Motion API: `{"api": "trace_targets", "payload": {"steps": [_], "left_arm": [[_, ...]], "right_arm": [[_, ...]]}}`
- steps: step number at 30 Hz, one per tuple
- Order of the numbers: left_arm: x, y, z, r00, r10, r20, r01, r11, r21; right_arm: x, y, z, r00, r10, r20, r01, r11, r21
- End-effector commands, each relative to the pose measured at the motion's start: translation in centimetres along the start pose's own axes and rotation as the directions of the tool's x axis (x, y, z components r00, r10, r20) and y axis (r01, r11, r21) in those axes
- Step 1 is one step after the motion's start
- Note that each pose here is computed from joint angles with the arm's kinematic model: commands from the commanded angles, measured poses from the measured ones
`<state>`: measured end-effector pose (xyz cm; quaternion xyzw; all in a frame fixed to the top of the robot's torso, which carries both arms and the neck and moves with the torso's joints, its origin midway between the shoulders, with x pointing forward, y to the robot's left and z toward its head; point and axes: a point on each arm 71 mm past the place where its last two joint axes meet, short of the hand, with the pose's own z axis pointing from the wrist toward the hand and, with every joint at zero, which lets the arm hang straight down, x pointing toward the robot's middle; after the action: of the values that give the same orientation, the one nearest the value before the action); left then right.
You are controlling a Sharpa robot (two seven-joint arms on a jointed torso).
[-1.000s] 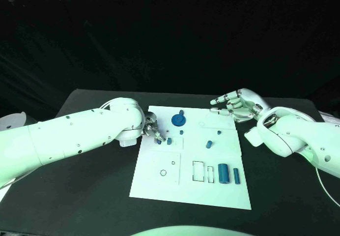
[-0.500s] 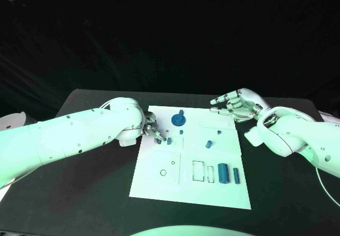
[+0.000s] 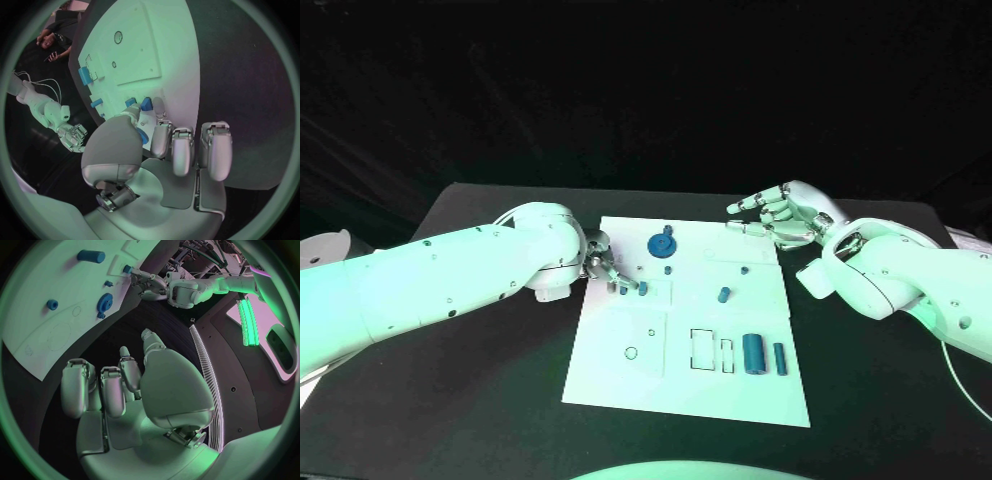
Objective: Assemble the parts on the task board
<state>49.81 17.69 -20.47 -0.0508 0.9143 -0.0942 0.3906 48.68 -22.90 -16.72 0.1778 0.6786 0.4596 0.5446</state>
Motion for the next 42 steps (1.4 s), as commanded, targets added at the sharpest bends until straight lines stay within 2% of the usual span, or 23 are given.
{"api": "trace_targets", "payload": {"steps": [1,4,9,12,15,20,23,26,27,28,31,33,36,42], "left_arm": [[-0.05,0.13,-0.16,0.999,-0.017,0.028,0.017,1.0,-0.013],[-0.24,0.13,-0.38,0.998,-0.032,0.047,0.032,0.999,0.01],[-0.91,0.14,-0.8,0.981,-0.171,0.089,0.161,0.981,0.113],[-1.54,0.19,-0.96,0.937,-0.332,0.106,0.307,0.93,0.203],[-2.04,0.43,-1.02,0.89,-0.44,0.117,0.401,0.88,0.255],[-2.33,0.88,-0.9,0.861,-0.496,0.113,0.454,0.85,0.267],[-2.49,0.94,-0.86,0.858,-0.499,0.122,0.453,0.847,0.278],[-2.77,0.45,-0.98,0.873,-0.464,0.149,0.395,0.854,0.339],[-2.91,0.01,-1.09,0.884,-0.437,0.167,0.35,0.855,0.384],[-3.02,-0.75,-1.26,0.9,-0.39,0.195,0.27,0.85,0.452],[-2.97,-2.15,-1.53,0.917,-0.307,0.253,0.131,0.834,0.536],[-2.76,-3.3,-1.66,0.918,-0.243,0.312,0.019,0.815,0.579],[-2.17,-4.67,-1.5,0.912,-0.154,0.38,-0.113,0.797,0.594],[-1.22,-5.97,-0.62,0.896,-0.003,0.444,-0.258,0.81,0.527]], "right_arm": [[0.1,0.1,0.0,1.0,-0.006,-0.005,0.006,1.0,-0.008],[0.1,0.1,0.0,1.0,-0.007,-0.004,0.007,1.0,-0.008],[0.1,0.0,0.0,1.0,-0.007,-0.003,0.007,1.0,-0.007],[0.0,0.0,0.0,1.0,-0.007,-0.003,0.007,1.0,-0.006],[0.0,0.0,0.0,1.0,-0.007,-0.002,0.007,1.0,-0.005],[0.0,0.0,0.0,1.0,-0.007,-0.002,0.007,1.0,-0.005],[0.0,0.0,0.0,1.0,-0.007,-0.002,0.007,1.0,-0.004],[0.0,0.0,-0.1,1.0,-0.007,-0.001,0.007,1.0,-0.004],[0.0,0.0,-0.1,1.0,-0.007,-0.001,0.007,1.0,-0.004],[0.0,0.0,-0.1,1.0,-0.007,-0.001,0.007,1.0,-0.004],[0.0,0.0,0.0,1.0,-0.007,-0.002,0.007,1.0,-0.006],[0.1,0.1,0.0,1.0,-0.007,-0.002,0.007,1.0,-0.008],[0.1,0.1,0.0,1.0,-0.006,-0.002,0.006,1.0,-0.009],[0.2,0.1,0.1,1.0,-0.006,-0.002,0.006,1.0,-0.01]]}}
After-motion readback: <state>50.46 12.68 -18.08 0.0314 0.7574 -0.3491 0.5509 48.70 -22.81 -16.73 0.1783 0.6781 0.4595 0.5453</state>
